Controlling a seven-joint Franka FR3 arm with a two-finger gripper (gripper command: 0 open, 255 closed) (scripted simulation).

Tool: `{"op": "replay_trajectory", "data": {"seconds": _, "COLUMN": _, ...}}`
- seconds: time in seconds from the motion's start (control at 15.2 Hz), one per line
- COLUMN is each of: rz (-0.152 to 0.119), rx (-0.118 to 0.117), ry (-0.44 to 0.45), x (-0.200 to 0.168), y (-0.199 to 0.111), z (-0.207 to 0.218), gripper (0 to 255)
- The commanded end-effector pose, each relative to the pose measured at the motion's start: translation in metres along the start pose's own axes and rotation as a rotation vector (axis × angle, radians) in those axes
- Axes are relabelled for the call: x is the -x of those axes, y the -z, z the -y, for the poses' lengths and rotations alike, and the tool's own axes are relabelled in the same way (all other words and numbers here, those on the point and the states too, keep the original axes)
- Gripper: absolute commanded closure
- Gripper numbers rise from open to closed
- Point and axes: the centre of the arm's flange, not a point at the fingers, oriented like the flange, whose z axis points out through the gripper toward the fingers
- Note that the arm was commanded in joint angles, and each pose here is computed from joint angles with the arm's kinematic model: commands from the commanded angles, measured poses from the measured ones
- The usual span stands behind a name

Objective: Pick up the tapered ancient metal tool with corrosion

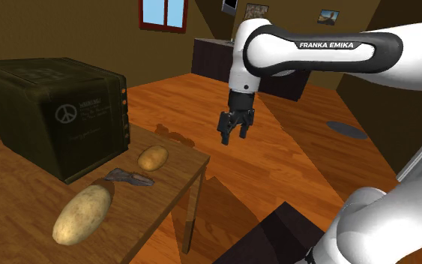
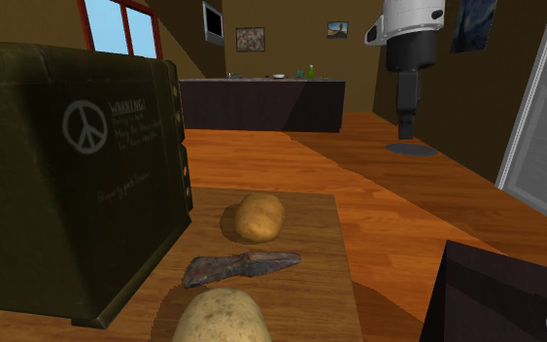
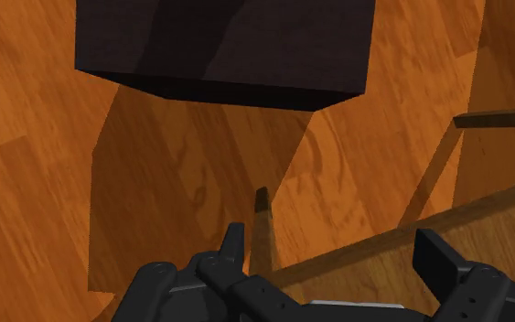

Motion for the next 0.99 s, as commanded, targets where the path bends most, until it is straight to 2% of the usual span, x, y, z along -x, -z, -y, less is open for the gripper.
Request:
{"op": "replay_trajectory", "data": {"seconds": 0.0, "rz": 0.005, "rx": 0.007, "ry": 0.034, "x": -0.022, "y": -0.006, "z": 0.020, "gripper": 0}}
{"op": "replay_trajectory", "data": {"seconds": 0.92, "rz": 0.047, "rx": 0.061, "ry": 0.264, "x": -0.141, "y": -0.057, "z": 0.164, "gripper": 0}}
